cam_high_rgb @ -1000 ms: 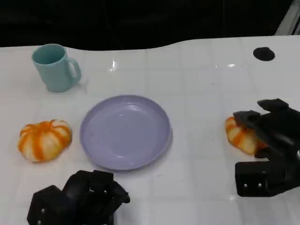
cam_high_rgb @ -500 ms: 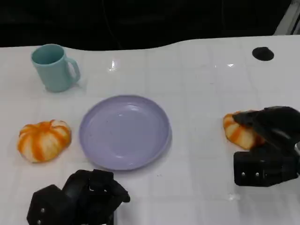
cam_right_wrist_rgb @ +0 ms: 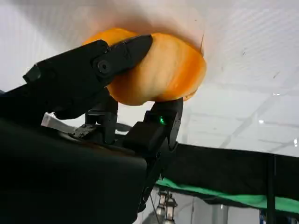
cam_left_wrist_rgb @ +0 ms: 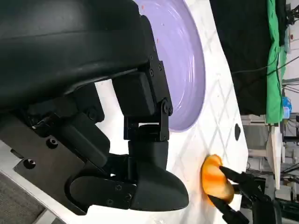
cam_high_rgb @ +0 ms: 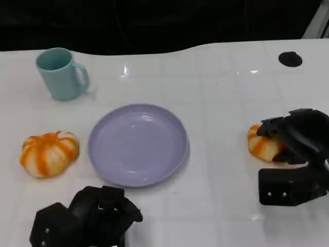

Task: Grasp the bread from the table and place it into the plate.

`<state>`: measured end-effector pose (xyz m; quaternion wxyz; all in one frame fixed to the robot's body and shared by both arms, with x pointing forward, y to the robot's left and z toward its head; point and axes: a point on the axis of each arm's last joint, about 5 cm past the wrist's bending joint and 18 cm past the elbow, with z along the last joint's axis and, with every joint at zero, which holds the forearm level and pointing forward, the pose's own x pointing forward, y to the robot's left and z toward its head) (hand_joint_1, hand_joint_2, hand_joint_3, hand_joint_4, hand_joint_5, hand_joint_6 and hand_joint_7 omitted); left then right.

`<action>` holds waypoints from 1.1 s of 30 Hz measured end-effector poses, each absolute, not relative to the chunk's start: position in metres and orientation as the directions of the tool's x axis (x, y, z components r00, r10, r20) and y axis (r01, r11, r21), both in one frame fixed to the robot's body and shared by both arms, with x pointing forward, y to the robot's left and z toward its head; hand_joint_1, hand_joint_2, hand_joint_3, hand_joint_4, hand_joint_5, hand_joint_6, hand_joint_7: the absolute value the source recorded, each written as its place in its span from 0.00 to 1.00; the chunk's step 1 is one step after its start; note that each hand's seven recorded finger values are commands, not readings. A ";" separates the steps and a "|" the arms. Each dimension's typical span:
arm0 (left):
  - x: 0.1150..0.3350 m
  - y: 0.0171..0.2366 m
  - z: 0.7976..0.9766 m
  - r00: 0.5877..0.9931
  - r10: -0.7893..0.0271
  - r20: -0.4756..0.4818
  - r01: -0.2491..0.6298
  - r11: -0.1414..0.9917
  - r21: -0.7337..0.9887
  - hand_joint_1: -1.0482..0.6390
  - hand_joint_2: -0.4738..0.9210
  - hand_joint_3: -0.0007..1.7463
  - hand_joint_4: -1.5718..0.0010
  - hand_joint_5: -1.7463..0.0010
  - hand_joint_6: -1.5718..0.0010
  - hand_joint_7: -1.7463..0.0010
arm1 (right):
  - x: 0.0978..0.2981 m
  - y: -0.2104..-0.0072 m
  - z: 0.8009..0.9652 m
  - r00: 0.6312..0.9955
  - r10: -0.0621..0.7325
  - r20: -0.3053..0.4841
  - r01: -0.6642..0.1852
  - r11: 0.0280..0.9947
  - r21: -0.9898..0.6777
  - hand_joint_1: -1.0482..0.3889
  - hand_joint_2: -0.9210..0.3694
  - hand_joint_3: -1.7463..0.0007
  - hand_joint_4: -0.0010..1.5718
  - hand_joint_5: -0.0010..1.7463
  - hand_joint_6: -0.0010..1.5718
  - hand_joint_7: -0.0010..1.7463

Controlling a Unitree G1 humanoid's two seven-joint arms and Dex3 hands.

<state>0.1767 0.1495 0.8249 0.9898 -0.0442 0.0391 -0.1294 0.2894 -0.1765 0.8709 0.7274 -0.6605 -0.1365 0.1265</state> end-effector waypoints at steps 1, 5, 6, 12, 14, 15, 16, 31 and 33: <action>0.177 0.149 0.825 0.964 -0.259 -0.066 0.252 0.963 -0.097 0.00 0.72 0.39 0.00 0.32 0.07 0.62 | 0.289 -0.177 0.869 0.930 0.365 0.043 0.008 0.095 -0.995 0.57 0.06 0.98 0.55 1.00 0.56 0.65; 0.177 0.149 0.825 0.964 -0.257 -0.067 0.250 0.963 -0.098 0.00 0.73 0.39 0.00 0.32 0.08 0.62 | 0.287 -0.178 0.865 0.922 0.375 0.102 0.069 0.101 -0.993 0.55 0.05 0.96 0.56 1.00 0.50 0.83; 0.177 0.149 0.825 0.964 -0.257 -0.067 0.250 0.963 -0.098 0.00 0.73 0.39 0.00 0.32 0.08 0.62 | 0.286 -0.179 0.864 0.920 0.375 0.117 0.084 0.105 -0.991 0.55 0.05 0.95 0.57 1.00 0.46 0.93; 0.176 0.149 0.824 0.964 -0.258 -0.070 0.251 0.963 -0.094 0.00 0.74 0.38 0.00 0.32 0.08 0.62 | 0.285 -0.180 0.862 0.899 0.390 0.202 0.164 0.128 -0.978 0.56 0.37 0.51 0.58 1.00 0.44 1.00; 0.176 0.149 0.824 0.963 -0.260 -0.071 0.253 0.963 -0.091 0.00 0.74 0.38 0.00 0.32 0.08 0.62 | 0.285 -0.179 0.862 0.890 0.395 0.227 0.184 0.144 -0.972 0.58 0.44 0.41 0.60 1.00 0.45 1.00; 0.176 0.149 0.824 0.963 -0.259 -0.071 0.252 0.963 -0.090 0.00 0.74 0.38 0.00 0.32 0.08 0.62 | 0.285 -0.178 0.862 0.884 0.399 0.242 0.194 0.158 -0.968 0.58 0.45 0.39 0.60 1.00 0.45 1.00; 0.176 0.149 0.824 0.963 -0.259 -0.072 0.252 0.964 -0.090 0.00 0.74 0.38 0.00 0.32 0.08 0.62 | 0.285 -0.176 0.862 0.878 0.405 0.255 0.200 0.173 -0.964 0.58 0.45 0.38 0.60 1.00 0.45 1.00; 0.176 0.149 0.823 0.964 -0.256 -0.073 0.249 0.964 -0.092 0.00 0.74 0.37 0.00 0.32 0.07 0.62 | 0.289 -0.144 0.880 0.758 0.485 0.436 0.262 0.386 -0.885 0.59 0.49 0.19 0.65 1.00 0.50 1.00; 0.176 0.149 0.823 0.964 -0.255 -0.074 0.248 0.964 -0.092 0.00 0.74 0.37 0.00 0.31 0.08 0.62 | 0.289 -0.139 0.883 0.739 0.496 0.456 0.263 0.410 -0.873 0.59 0.50 0.17 0.66 1.00 0.50 1.00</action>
